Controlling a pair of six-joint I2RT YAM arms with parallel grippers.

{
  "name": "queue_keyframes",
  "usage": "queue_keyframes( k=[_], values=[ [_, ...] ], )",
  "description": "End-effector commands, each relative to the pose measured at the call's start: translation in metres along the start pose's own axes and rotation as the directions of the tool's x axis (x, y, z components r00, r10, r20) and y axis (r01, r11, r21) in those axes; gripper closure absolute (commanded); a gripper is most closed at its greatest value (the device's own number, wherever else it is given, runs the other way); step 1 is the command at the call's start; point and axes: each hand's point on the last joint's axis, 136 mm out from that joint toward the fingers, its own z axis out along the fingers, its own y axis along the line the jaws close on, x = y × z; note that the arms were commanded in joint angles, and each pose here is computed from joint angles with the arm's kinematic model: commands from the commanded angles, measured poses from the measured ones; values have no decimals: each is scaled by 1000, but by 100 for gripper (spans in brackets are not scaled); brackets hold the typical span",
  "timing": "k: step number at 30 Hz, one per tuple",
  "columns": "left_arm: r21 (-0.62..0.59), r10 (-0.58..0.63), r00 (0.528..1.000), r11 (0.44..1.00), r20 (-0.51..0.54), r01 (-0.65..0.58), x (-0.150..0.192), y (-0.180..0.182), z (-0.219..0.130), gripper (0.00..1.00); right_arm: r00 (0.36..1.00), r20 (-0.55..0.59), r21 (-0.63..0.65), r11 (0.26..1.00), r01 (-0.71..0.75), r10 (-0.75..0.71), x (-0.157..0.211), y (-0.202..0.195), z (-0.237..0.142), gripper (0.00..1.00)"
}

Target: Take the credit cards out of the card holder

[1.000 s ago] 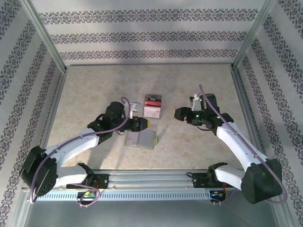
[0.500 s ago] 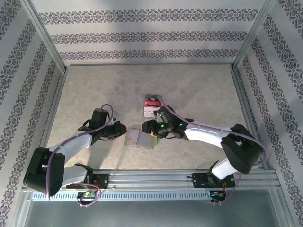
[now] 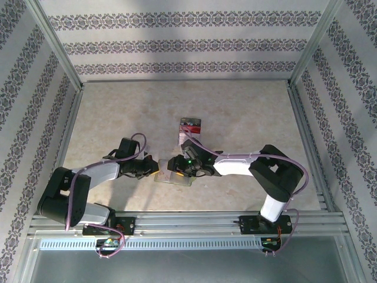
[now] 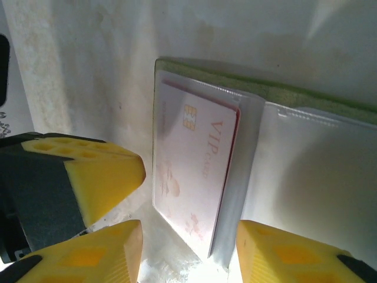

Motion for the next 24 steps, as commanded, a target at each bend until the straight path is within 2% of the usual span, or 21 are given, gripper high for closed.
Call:
queue_keyframes(
  k=[1,10,24],
  values=[
    [-17,27,1000,999,8,-27,-5,5,0,100,1000,24,-15,1000,7,-7,-4,10,5,54],
    [-55,8,1000,998,-12,-9,3,19,6,100,1000,4,-27,1000,6,-6,-2,9,13,59],
    [-77,-12,999,997,-49,8,16,29,18,100,1000,5,-8,1000,-21,21,1,-2,21,61]
  ],
)
